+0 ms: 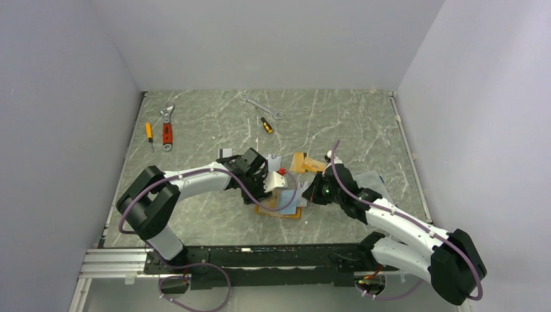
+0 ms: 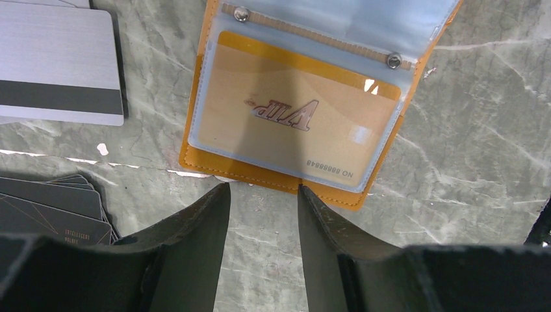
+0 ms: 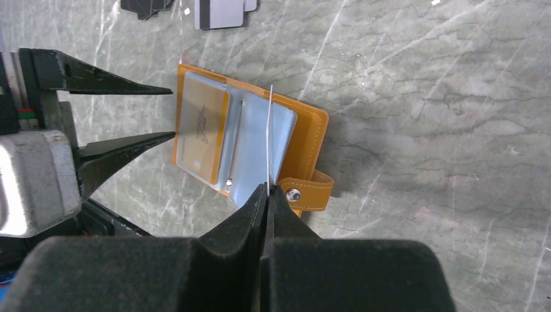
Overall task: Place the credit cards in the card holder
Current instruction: Insert the credit card into the card holder.
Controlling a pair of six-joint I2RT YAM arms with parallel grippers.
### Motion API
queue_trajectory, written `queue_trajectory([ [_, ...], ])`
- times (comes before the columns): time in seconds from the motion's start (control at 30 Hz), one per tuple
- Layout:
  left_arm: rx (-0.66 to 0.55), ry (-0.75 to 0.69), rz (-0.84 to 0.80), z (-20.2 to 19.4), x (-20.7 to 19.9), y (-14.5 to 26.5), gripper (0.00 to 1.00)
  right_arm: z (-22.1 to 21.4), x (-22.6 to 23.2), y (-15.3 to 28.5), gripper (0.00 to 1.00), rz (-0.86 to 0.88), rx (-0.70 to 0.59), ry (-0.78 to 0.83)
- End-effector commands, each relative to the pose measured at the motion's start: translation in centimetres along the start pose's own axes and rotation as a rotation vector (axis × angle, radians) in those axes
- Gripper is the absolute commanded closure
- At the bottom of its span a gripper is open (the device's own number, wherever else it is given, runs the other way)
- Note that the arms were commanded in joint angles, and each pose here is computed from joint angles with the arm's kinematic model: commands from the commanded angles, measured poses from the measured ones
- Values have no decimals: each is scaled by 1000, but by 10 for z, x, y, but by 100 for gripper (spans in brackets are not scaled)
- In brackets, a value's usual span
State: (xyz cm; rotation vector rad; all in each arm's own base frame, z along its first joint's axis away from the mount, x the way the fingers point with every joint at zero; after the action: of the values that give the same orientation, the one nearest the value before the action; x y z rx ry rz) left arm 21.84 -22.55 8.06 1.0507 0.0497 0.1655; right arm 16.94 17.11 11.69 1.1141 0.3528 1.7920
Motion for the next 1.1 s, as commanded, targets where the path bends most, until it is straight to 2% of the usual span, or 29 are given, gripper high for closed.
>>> queue_trajectory([
  [0.0, 2, -29, -5, 1, 0, -3, 52, 7, 12, 0, 100, 67, -33, -12],
  [0.83, 31, -41, -38, -2, -6, -6, 58, -6, 20, -18, 100, 142, 11, -58],
  [1.07, 27, -42, -37, -2, -6, -6, 58, -6, 20, -18, 100, 115, 59, 3],
])
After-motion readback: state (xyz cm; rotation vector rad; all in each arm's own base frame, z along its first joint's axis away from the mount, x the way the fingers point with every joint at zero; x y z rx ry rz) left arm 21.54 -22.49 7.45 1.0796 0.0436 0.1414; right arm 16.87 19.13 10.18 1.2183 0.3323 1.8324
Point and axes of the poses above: each gripper's point midway between its finger pads, its own y axis back along the fingers, its own x axis along the line the jaws close on, z = x × y, the point moved 6 cm from there along y, back along the fingers, and after that the axes turned 2 degrees about y, right-handed, at the moved point
